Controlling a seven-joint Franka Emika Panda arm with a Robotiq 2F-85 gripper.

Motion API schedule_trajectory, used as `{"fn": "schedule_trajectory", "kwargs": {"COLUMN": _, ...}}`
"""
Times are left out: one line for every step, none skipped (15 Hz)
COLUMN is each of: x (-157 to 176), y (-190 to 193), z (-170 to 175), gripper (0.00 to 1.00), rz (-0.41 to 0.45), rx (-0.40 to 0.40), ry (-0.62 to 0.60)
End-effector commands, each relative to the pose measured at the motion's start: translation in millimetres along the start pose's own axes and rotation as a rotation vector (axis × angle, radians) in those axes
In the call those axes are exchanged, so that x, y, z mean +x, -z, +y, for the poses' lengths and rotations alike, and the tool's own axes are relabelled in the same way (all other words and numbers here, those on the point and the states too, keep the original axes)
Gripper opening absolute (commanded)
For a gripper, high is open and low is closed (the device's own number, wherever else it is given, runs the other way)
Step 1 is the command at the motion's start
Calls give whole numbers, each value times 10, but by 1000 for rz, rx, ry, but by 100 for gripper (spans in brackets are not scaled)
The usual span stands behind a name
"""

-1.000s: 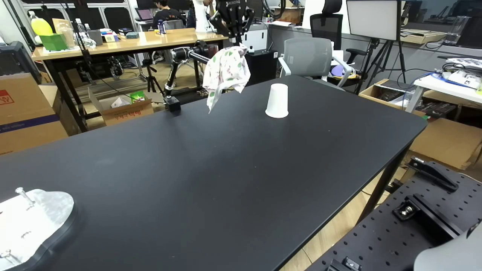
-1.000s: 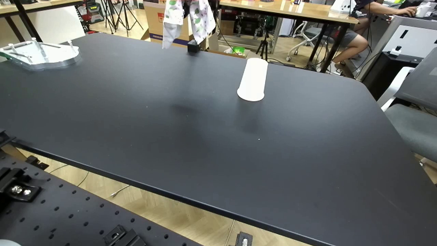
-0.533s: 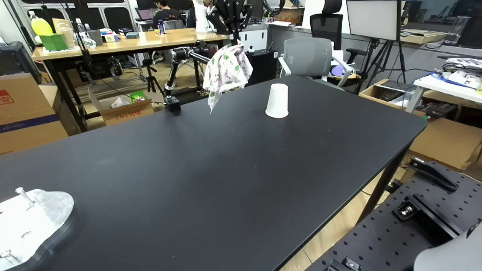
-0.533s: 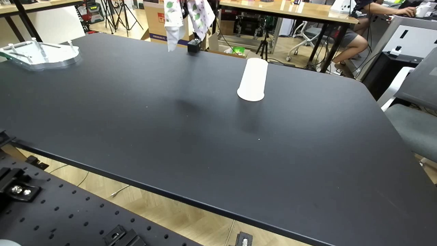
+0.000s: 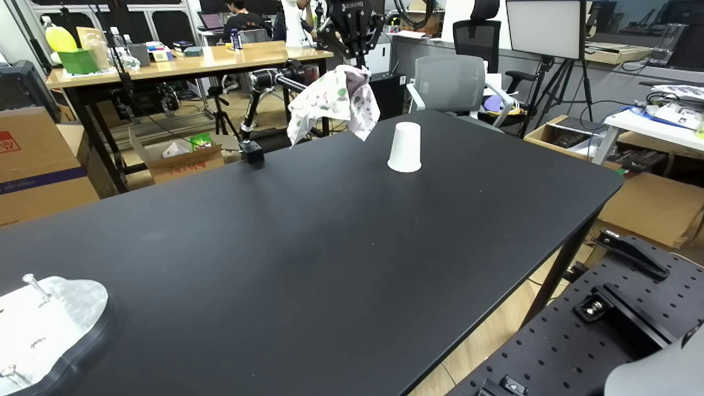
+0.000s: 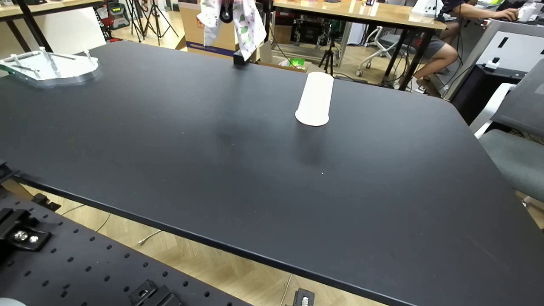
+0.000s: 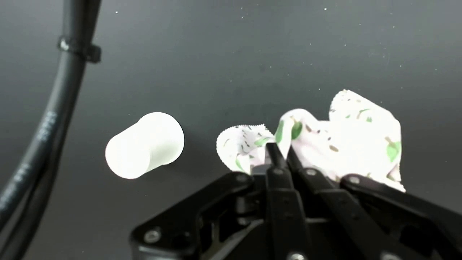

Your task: Hang the cloth on the rack.

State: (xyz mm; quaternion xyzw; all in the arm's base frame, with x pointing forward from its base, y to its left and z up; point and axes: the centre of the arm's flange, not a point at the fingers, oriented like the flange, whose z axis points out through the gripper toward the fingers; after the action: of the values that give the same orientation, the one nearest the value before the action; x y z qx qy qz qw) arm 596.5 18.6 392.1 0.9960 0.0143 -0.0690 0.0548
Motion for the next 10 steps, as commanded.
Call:
{"fn": "schedule_trajectory", "kwargs": {"x": -162, "y": 3, "z": 42, "gripper": 1, "rz": -3, "rx": 15, "ry": -9}}
{"fn": "schedule_trajectory", "kwargs": {"x": -166, "y": 11, "z": 38, "gripper": 28, "rz": -8, "rx": 18, "ry": -8}}
{"fn": "schedule_trajectory", "kwargs": {"x": -171, "y": 14, "z": 36, "gripper": 29, "rz": -8, "rx": 18, "ry": -5}}
{"fn": "schedule_trajectory", "kwargs": {"x": -176, "y": 23, "z": 36, "gripper": 35, "rz": -8, "rx": 19, "ry": -6}}
{"fn": "schedule_trajectory", "kwargs": {"x": -180, "y": 38, "z": 39, "gripper": 41, "rz": -5, "rx": 18, "ry": -8}}
{"fn": "schedule_trajectory", "kwargs": {"x": -183, "y": 63, "z": 41, "gripper": 49, "rz": -2, "rx": 16, "ry": -8}}
{"fn": "schedule_trajectory", "kwargs": {"x": -187, "y": 91, "z": 41, "gripper": 55, "rz": 2, "rx": 16, "ry": -8}}
{"fn": "schedule_trajectory", "kwargs": {"x": -189, "y": 119, "z": 42, "gripper": 63, "rz": 8, "rx": 15, "ry": -8}}
{"fn": "schedule_trajectory", "kwargs": {"x": -193, "y": 149, "z": 42, "gripper": 69, "rz": 13, "rx": 14, "ry": -7}}
{"fn": "schedule_trajectory", "kwargs": {"x": -198, "y": 196, "z": 41, "gripper": 75, "rz": 23, "rx": 12, "ry": -6}}
